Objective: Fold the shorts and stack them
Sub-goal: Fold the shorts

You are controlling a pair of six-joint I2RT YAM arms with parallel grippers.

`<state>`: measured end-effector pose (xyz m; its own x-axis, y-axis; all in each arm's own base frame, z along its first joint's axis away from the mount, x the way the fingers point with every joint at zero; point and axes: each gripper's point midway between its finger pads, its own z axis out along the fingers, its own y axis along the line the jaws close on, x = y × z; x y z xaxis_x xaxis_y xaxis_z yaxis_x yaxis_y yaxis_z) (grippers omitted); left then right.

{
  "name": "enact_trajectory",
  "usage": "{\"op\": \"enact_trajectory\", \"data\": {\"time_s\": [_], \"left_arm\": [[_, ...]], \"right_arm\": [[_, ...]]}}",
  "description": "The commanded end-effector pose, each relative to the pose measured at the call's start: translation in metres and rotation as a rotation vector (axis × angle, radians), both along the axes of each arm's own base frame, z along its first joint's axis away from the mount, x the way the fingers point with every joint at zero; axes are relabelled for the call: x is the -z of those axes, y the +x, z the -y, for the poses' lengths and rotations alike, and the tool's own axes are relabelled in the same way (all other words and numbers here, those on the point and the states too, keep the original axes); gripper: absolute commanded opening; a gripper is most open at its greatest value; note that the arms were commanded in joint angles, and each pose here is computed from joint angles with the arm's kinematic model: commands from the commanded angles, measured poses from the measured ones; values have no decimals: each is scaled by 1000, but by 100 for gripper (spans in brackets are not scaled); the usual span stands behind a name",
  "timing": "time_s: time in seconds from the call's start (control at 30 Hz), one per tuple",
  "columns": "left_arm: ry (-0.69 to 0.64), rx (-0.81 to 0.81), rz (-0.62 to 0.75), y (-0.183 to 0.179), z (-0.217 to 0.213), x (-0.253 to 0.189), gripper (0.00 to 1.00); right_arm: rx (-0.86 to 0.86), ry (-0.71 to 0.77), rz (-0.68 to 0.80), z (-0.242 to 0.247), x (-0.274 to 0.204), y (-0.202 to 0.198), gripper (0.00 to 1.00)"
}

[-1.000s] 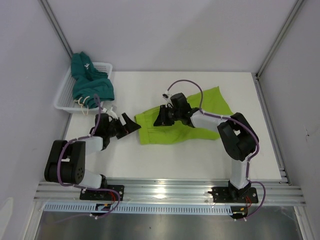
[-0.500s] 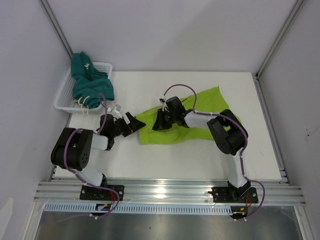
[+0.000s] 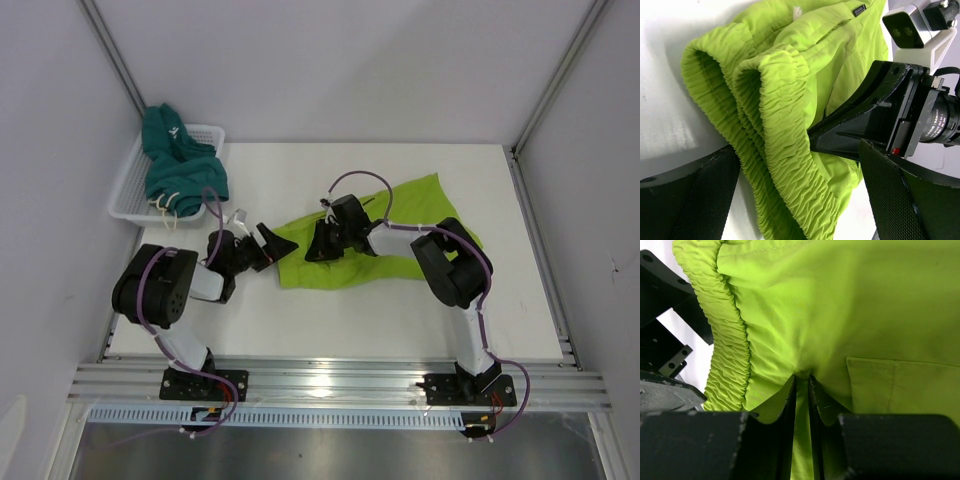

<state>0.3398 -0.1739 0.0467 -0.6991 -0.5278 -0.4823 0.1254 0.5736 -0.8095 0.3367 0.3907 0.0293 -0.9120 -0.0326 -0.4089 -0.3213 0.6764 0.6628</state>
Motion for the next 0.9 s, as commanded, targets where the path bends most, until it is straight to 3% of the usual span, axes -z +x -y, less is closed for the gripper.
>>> {"op": "enact_trajectory", "data": {"time_s": [0.0, 0.13, 0.2, 0.47, 0.5, 0.57, 0.6, 0.67, 0.73, 0.87], "left_arm": [[36, -9, -114, -18, 1, 32, 99], [32, -11, -118, -17, 3, 32, 94], [30, -13, -110, -14, 4, 29, 83], [34, -21, -87, -8, 3, 14, 56], [45, -19, -62, -3, 3, 7, 43], [67, -20, -86, -5, 1, 9, 32], [85, -24, -51, 4, 0, -1, 20], [139, -29, -82, 3, -6, 3, 6], [177, -47, -67, 9, -13, -9, 0], [268, -65, -79, 15, -29, -22, 0]], "right_arm": [[11, 5, -7, -3, 9, 0, 17], [19, 21, -12, -6, 8, -2, 17], [19, 27, -10, -8, 6, -4, 17], [19, 46, 2, -21, 6, -13, 15], [16, 44, 1, -23, 7, -15, 15], [15, 49, 6, -25, 4, -16, 16], [15, 49, 16, -24, 1, -14, 16], [15, 44, 32, -23, -3, -13, 16], [21, 31, 55, -18, -10, -8, 17], [36, 39, 162, -4, -51, 4, 18]]}}
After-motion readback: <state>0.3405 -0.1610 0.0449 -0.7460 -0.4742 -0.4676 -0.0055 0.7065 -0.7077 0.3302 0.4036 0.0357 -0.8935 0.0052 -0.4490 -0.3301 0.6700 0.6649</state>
